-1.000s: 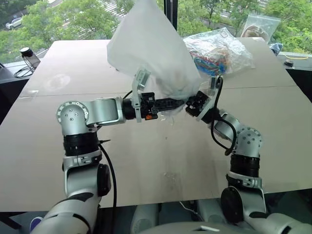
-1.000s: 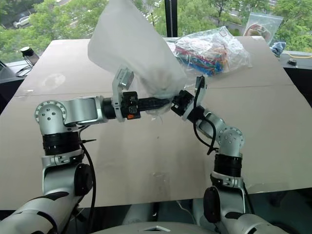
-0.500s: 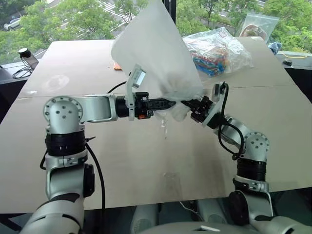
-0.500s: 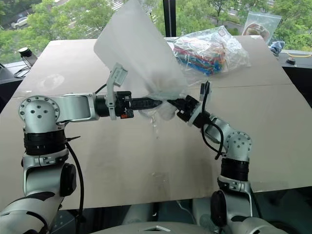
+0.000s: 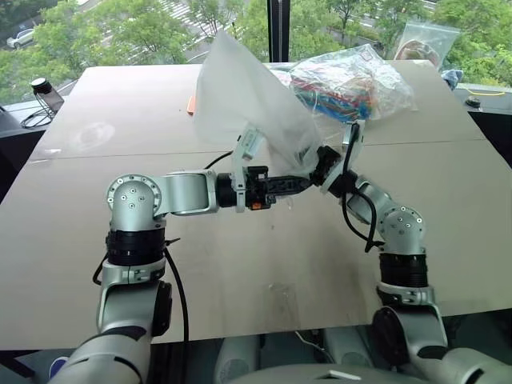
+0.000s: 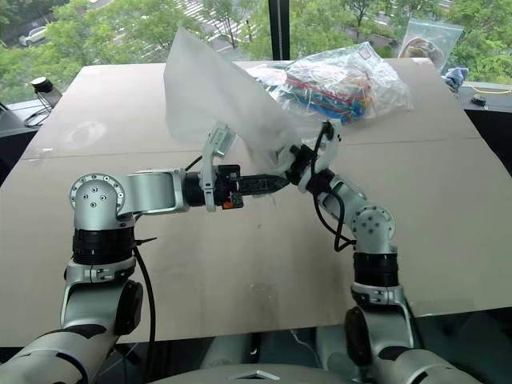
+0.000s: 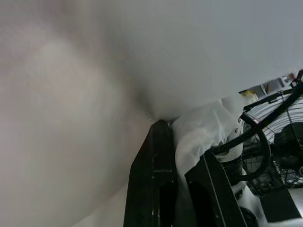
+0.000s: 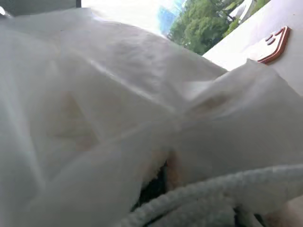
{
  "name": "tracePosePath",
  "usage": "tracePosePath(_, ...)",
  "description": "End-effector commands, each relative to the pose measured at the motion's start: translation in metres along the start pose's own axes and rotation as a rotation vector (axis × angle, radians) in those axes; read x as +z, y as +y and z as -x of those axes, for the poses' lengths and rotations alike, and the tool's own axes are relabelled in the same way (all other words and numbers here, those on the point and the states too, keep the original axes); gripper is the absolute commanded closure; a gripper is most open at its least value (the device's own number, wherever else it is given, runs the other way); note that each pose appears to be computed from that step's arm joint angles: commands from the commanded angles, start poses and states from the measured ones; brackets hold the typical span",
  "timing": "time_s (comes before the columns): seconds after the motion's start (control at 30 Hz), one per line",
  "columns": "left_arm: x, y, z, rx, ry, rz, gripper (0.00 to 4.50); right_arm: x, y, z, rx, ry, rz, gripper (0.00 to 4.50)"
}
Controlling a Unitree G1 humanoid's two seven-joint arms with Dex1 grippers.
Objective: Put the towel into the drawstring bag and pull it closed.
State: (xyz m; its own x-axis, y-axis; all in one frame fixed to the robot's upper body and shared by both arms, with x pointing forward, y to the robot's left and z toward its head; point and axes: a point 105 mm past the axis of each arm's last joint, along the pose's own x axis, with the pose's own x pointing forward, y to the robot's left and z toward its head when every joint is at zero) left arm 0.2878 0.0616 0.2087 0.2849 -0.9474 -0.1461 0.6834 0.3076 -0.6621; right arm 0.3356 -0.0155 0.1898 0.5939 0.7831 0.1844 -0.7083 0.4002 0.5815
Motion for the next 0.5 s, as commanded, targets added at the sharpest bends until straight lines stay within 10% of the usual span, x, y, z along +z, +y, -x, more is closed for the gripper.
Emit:
tracePosePath(0.03,0.01,-0.003,0.008,-0.008,-0.043,0.008,4.5,-0.016,0.013,0.004,0.042,0.095,0.265,4.48)
tracePosePath(0.33,-0.003,0.029,0.007,0.113,-0.042,0.052,4.5,-0.026,-0.003,0.019,-0.056,0.226,0.486,0.79)
tracePosePath(0.5,0.004,0.044,0.022,0.191,-0.044,0.005,4.5,-0.027,0.01,0.046,0.017,0.334,0.547,0.79)
